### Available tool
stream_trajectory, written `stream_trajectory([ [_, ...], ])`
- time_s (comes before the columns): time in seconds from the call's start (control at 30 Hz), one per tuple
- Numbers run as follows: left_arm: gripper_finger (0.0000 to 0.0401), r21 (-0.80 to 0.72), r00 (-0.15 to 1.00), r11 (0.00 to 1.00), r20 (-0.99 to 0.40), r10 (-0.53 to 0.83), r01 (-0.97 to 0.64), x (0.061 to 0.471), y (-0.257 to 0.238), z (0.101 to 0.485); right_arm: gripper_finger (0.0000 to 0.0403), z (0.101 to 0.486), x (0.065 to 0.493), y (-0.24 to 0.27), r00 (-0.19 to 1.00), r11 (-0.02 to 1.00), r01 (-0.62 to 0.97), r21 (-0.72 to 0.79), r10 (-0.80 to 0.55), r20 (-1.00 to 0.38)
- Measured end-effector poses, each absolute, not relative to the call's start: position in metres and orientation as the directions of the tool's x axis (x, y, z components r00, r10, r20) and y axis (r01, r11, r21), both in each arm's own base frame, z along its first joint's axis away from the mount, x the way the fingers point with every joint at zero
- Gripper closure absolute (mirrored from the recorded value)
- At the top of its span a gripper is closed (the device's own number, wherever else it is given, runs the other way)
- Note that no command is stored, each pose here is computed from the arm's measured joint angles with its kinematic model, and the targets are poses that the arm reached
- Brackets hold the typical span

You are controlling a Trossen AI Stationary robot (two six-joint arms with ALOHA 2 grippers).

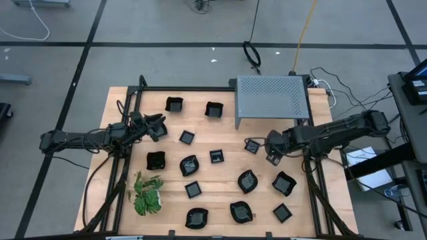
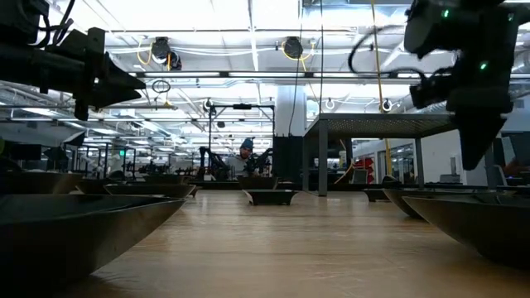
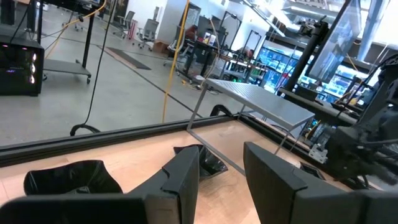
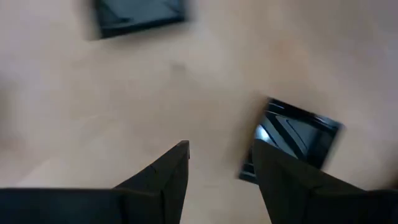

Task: Pick & Place Mini shaped plates
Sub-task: Put the black square plate on the shelf

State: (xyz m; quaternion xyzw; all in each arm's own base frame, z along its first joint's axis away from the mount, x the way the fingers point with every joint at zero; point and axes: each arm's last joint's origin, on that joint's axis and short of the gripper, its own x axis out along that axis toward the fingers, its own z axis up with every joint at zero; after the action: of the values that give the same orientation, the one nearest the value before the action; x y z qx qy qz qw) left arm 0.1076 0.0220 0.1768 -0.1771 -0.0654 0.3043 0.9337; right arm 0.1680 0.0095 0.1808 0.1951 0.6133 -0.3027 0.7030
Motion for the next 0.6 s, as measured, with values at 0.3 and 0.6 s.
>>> stream_trajectory([
  [0.3, 0.0272, -0.37, 0.806, 0.752, 0.014, 0.591, -0.545, 0.108, 0.022, 0.177, 0.0239, 0.146, 0.161, 0.005, -0.076, 0.502, 0.847, -0.177, -0.214, -0.974],
  [0.6, 0.0272, -0.37, 0.806, 0.752, 0.014, 0.591, -0.545, 0.108, 0.022, 0.177, 0.0239, 0.135, 0.153, 0.003, -0.088, 0.452, 0.871, -0.196, -0.248, -0.965],
])
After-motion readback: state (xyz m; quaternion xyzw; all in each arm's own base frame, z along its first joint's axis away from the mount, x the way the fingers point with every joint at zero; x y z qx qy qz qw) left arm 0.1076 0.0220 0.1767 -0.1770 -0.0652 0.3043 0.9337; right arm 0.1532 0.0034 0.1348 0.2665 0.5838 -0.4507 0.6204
